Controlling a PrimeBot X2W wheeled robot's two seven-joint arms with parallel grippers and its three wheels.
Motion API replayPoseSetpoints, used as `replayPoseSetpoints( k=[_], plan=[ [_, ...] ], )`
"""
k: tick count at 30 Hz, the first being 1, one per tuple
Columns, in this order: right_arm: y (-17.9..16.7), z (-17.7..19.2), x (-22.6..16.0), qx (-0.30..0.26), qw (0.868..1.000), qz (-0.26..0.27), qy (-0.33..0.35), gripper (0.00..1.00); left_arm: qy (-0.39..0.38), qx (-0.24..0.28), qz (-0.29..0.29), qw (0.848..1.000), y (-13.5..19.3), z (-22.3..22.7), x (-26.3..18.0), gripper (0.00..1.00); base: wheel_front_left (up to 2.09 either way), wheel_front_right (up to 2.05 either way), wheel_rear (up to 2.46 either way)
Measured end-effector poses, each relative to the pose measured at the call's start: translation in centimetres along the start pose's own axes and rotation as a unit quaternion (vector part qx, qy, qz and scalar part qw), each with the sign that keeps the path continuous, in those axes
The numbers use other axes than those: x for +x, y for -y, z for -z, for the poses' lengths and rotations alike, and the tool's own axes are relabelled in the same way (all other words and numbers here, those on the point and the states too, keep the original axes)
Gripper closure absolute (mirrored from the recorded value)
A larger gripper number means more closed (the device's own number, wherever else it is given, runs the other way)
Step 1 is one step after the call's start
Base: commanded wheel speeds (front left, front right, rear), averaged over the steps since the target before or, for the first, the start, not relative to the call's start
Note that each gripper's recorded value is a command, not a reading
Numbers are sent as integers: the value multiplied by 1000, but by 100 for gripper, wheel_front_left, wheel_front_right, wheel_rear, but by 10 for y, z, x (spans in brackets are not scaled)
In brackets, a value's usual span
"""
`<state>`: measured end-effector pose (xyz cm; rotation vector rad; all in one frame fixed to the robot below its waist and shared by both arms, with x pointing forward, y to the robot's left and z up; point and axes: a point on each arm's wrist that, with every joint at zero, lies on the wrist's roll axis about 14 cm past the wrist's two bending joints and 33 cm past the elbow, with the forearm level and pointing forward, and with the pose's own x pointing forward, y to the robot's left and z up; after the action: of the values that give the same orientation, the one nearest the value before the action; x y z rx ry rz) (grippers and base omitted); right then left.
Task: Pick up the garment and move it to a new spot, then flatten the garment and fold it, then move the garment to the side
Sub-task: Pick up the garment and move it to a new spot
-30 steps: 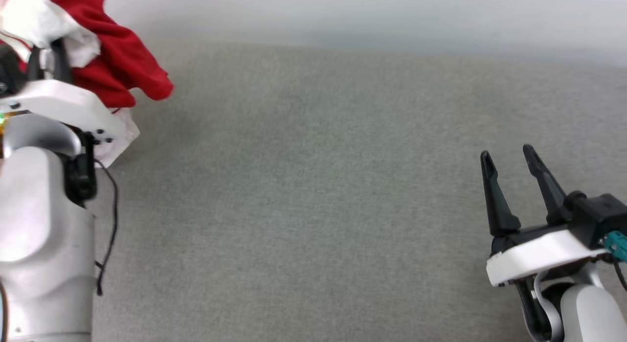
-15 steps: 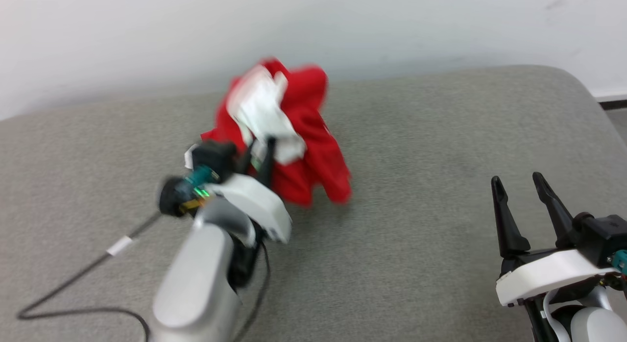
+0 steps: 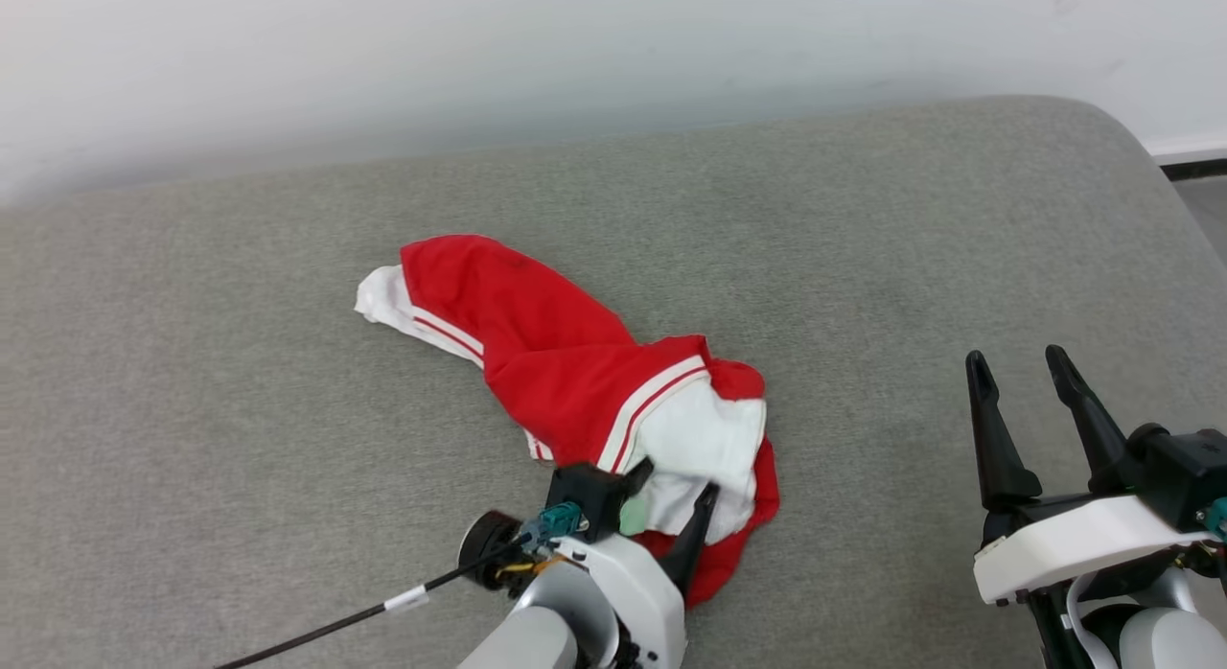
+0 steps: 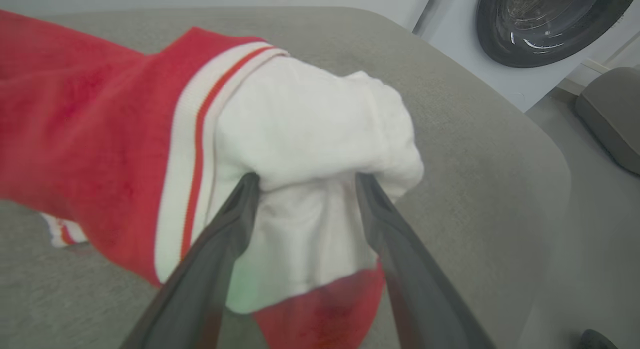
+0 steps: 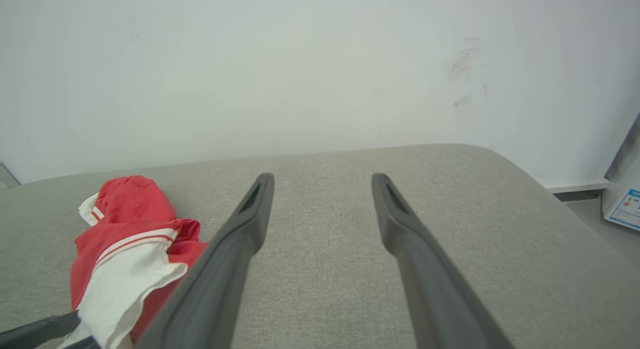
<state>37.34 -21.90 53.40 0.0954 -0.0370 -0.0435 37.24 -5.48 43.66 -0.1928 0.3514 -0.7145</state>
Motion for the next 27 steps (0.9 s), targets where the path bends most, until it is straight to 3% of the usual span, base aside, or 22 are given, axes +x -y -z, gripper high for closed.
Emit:
replayPoseSetpoints(
  k=[7,12,21,27],
  plan=[
    [-13,-2,2,-1,1000,-19,4,0,144,23,-15,989,1,-70,-9,0,0,0,0],
    [-21,-8,0,-5,999,-32,8,0,206,30,-70,976,-24,-106,-30,0,0,0,0],
    [-24,-11,-13,-13,999,-35,5,0,243,40,-205,947,-99,-119,-94,0,0,0,0],
    [-20,-16,-24,-21,999,-29,6,0,231,54,-247,940,-118,-104,-126,0,0,0,0]
  ],
)
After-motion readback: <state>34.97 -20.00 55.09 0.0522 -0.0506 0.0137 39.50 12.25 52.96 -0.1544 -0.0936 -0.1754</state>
